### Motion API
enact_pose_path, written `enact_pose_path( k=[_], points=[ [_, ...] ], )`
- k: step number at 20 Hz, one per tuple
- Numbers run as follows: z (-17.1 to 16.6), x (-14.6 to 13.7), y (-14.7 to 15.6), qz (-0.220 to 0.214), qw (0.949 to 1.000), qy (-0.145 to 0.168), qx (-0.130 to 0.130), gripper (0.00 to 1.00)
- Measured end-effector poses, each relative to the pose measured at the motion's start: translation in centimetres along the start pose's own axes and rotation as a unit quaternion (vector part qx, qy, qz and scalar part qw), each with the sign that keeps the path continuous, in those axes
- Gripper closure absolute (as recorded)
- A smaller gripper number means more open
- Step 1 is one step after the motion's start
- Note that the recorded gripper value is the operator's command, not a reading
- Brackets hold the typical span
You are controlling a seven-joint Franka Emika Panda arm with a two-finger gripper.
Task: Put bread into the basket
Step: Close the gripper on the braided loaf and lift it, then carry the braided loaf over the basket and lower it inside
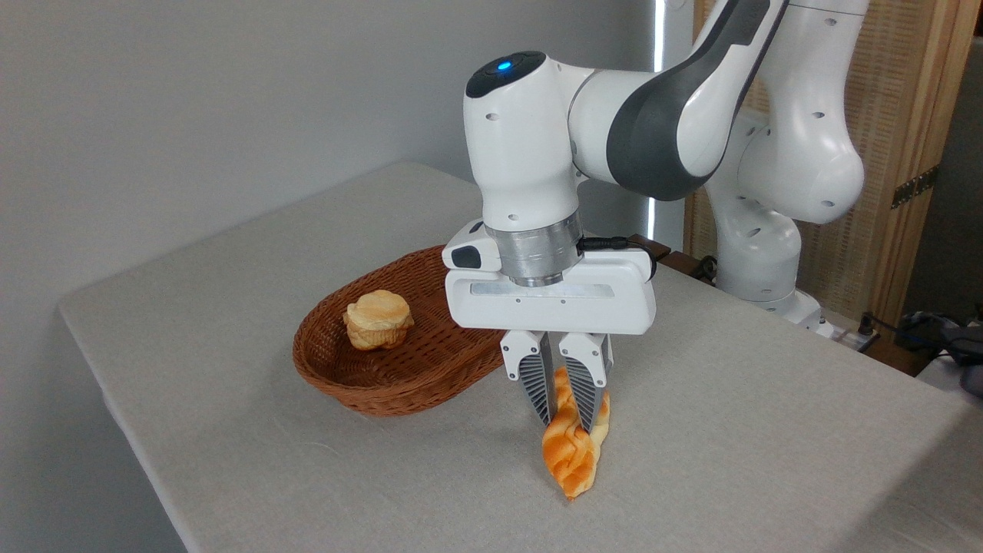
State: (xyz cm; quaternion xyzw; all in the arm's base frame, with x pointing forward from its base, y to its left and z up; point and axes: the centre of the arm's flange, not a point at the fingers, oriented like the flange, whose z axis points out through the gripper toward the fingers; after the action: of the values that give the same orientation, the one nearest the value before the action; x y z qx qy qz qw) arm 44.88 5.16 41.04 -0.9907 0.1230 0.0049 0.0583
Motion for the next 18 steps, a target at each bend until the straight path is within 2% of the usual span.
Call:
enact_pose_path(
  k=[4, 7, 12, 14, 18],
  points=[
    [-1.8, 0.8, -0.4, -0.001, 0.9998, 0.02, 0.006, 1.0],
    [-4.3, 1.8, -0.9, -0.004, 0.9989, 0.045, 0.015, 1.0],
    [-9.4, 3.7, -0.6, -0.007, 0.995, 0.099, 0.012, 1.0],
    [-10.8, 4.4, 0.5, -0.003, 0.9934, 0.115, 0.004, 1.0],
    [-11.7, 5.8, 6.2, 0.033, 0.9913, 0.125, -0.024, 1.0]
  ],
)
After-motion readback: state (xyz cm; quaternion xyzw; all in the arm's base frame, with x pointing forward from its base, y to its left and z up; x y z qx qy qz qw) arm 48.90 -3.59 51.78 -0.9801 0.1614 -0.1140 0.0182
